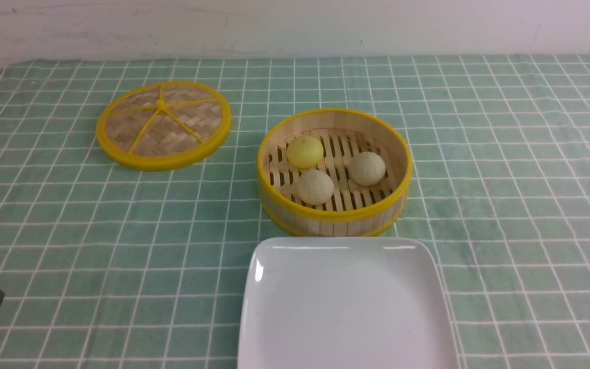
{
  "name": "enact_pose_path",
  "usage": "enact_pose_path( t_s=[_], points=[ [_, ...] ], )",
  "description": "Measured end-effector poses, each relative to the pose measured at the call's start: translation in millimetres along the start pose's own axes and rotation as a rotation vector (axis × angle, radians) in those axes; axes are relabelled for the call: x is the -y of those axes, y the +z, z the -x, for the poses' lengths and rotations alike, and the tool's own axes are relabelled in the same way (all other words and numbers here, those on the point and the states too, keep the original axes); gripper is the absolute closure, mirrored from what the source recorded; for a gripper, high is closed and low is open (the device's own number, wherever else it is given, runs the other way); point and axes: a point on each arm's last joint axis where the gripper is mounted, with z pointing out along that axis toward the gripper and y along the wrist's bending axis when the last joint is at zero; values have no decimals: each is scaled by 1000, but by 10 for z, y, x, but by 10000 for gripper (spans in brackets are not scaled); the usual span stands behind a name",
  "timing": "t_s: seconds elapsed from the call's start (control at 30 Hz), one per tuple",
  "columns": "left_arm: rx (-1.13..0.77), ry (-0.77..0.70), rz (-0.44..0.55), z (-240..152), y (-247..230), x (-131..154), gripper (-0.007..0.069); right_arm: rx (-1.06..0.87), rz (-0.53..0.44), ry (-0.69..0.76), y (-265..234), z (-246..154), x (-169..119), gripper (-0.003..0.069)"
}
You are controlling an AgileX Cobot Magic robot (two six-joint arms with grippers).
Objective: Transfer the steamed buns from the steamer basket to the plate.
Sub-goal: Use the right arm to grab the steamed stuffed bun that is closest to it
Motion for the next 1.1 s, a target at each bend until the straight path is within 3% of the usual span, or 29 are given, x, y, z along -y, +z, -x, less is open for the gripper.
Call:
enact_pose_path(
  t_s=[0.2,0.37,0.43,0.5,0.8,1.1],
  points=[
    [-148,-14,30,321,251,95,139,-199,190,-78,491,327,-91,417],
    [-246,44,53,528,603,82,137,-345,400,-84,838,648,-230,417],
    [-279,75,45,588,786,60,137,-447,533,-74,1064,801,-287,417],
    [-295,75,29,600,887,49,137,-462,580,-66,1276,922,-287,417],
    [-356,120,-64,549,1230,-4,137,-489,619,-139,2245,1068,-363,391],
    [-323,217,-122,567,1288,15,137,-696,678,-200,2952,411,-687,355]
  ],
)
